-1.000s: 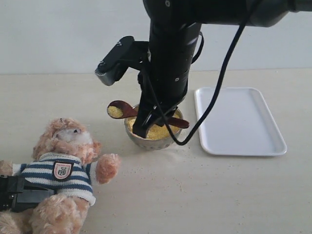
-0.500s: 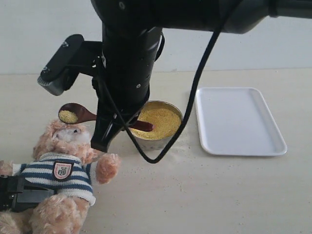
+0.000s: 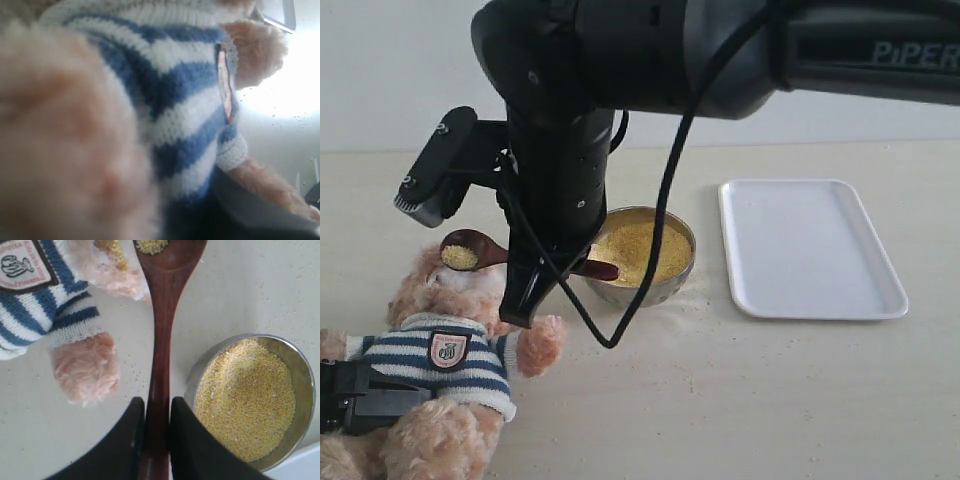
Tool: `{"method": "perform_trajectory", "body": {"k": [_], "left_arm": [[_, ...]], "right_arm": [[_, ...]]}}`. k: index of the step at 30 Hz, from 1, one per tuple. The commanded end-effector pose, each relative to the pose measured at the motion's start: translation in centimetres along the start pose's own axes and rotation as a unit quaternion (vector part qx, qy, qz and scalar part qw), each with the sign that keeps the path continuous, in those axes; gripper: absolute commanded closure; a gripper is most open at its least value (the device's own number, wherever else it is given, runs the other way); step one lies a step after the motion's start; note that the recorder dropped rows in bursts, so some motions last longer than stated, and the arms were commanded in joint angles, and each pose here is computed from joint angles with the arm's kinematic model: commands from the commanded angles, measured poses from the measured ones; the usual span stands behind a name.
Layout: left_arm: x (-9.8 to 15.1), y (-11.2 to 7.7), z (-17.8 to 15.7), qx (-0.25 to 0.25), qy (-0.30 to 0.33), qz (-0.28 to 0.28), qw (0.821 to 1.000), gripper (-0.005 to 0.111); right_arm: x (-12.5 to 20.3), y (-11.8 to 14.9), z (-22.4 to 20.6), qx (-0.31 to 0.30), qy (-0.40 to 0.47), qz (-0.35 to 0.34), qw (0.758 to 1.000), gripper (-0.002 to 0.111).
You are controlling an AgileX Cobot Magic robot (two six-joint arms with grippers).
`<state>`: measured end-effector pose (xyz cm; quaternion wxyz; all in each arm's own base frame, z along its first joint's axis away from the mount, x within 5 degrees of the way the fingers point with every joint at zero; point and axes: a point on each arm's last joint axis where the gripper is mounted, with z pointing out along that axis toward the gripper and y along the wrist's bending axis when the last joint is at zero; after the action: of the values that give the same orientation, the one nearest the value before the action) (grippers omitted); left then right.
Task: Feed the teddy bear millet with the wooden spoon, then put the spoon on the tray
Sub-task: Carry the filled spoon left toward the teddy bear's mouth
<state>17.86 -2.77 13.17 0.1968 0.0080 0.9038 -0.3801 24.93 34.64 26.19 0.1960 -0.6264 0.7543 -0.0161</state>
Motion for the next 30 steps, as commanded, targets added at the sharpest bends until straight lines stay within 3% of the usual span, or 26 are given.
{"method": "perform_trajectory", "body": {"k": [1, 5, 10, 26, 30], "left_arm": [[-0.1, -0.1, 0.0, 0.008, -0.005, -0.004, 1.0, 0.1], [-0.1, -0.1, 0.0, 0.008, -0.005, -0.004, 1.0, 0.1], [-0.1, -0.1, 0.0, 0.008, -0.005, -0.004, 1.0, 0.1], [-0.1, -0.1, 0.0, 0.008, -0.005, -0.004, 1.0, 0.1], [-0.1, -0.1, 0.0, 0.008, -0.005, -0.004, 1.0, 0.1]], "right_arm": [[-0.6, 0.2, 0.0, 0.01, -0.018, -0.008, 1.0, 0.094], [-1.4, 1.5, -0.4, 0.042, -0.014, -0.05, 0.998, 0.094], [-1.4, 1.3, -0.5, 0.063, -0.006, -0.049, 0.997, 0.094], [-0.8, 1.8, 1.0, 0.05, 0.039, -0.053, 0.997, 0.094], [-1.0, 2.7, 2.4, 0.072, 0.066, -0.089, 0.991, 0.094]]}}
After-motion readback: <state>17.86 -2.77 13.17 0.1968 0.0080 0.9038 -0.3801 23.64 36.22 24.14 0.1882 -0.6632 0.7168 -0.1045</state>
